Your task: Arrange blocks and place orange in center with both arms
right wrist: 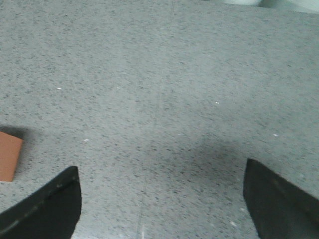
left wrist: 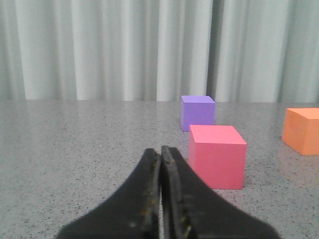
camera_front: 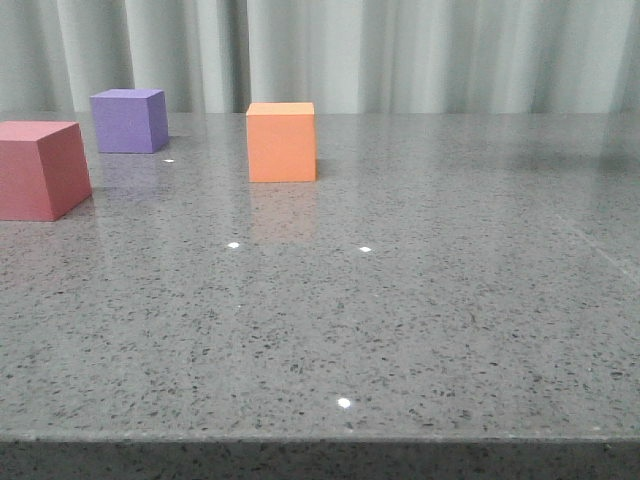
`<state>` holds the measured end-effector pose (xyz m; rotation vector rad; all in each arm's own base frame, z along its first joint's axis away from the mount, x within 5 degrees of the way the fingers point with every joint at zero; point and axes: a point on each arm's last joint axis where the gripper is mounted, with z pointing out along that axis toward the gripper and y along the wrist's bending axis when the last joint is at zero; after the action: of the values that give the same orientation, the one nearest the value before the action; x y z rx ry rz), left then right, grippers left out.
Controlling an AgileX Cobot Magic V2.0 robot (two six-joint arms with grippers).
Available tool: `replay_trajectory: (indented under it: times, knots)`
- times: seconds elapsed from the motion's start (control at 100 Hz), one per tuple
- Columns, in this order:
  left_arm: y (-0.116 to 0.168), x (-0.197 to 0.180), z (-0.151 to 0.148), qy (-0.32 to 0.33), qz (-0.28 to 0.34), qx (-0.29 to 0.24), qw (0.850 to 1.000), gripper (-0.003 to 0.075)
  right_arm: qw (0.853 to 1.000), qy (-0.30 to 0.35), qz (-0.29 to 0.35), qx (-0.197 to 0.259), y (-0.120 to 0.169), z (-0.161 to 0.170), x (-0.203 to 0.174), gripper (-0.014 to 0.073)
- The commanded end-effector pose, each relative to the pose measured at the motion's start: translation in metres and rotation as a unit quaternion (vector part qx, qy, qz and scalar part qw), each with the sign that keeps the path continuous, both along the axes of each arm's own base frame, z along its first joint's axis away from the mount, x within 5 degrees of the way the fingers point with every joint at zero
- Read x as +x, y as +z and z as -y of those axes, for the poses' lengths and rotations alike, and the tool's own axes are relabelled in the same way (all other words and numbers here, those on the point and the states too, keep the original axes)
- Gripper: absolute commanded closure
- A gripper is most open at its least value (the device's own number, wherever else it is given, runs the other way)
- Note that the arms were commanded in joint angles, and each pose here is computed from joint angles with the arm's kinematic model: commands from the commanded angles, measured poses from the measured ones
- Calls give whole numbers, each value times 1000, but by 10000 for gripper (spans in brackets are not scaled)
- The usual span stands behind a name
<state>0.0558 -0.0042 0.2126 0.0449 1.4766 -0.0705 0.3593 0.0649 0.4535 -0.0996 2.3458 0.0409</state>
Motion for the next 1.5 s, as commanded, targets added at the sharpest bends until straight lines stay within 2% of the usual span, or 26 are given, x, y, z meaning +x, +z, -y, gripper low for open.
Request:
replay_trajectory:
  times: [0.0,0.11,0.35,0.56,0.8,0.96,1.14,1.49]
  knots:
    - [-6,-1,1,-6,34,-10,999,741,997,-12,78,2,25,20,-28,-50]
    - [-6,-1,1,-6,34,-10,999,741,995,-33,93,0,15,40,-50,-50]
    - [-6,-1,1,-6,34,-10,999,741,993,-68,98,-5,-33,67,-101,-50]
    - [-6,-1,1,-6,34,-10,999,741,989,-66,131,-3,-62,68,-151,-50]
    - [-6,-1,1,-6,34,-10,999,741,975,-59,216,3,-79,68,-206,-50]
    - [-6,-1,1,-6,34,-10,999,741,969,-58,240,-4,-93,69,-237,-50]
    - [-6,-1,1,-6,34,-10,999,741,965,-55,254,-31,-112,71,-255,-50]
    - [-6,-1,1,-6,34,-10,999,741,960,-53,274,-2,-120,68,-259,-38]
